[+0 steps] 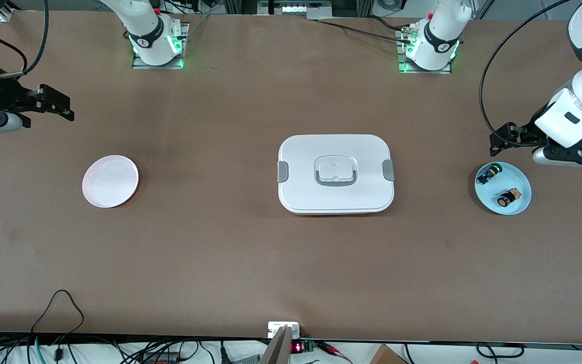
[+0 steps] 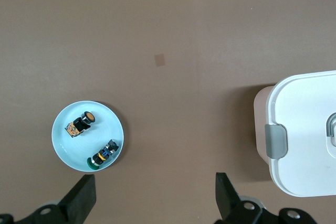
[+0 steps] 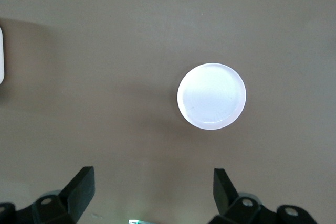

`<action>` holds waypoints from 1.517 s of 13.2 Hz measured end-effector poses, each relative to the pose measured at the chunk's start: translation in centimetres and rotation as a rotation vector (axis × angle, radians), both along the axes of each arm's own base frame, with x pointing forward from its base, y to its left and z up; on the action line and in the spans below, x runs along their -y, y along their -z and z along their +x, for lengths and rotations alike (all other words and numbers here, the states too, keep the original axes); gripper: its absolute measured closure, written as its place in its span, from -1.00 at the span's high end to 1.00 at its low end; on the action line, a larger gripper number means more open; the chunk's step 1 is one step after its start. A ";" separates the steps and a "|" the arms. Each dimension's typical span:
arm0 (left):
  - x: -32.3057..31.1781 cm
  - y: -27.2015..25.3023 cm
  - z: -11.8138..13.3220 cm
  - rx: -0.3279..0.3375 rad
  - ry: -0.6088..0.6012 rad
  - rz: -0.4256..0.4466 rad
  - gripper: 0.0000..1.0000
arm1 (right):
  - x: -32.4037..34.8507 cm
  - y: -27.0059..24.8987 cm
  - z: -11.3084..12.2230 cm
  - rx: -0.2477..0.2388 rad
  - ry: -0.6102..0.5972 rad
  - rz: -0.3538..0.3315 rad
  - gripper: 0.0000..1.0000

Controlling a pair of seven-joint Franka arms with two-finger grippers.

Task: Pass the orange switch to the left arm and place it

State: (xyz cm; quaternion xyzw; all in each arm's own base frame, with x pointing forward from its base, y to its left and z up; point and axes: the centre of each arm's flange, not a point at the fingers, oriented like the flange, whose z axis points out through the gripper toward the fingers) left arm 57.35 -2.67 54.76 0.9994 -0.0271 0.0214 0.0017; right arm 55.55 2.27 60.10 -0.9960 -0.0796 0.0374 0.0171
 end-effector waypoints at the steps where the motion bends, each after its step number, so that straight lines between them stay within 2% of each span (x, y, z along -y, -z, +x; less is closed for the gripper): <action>1: 0.0 0.0 0.0 -0.002 0.000 0.000 1.00 | 0.2 0.0 0.0 -0.001 0.003 0.000 1.00; 20: 0.6 0.1 -0.1 -0.009 0.009 0.000 1.00 | 0.4 0.2 0.1 -0.008 0.007 0.000 1.00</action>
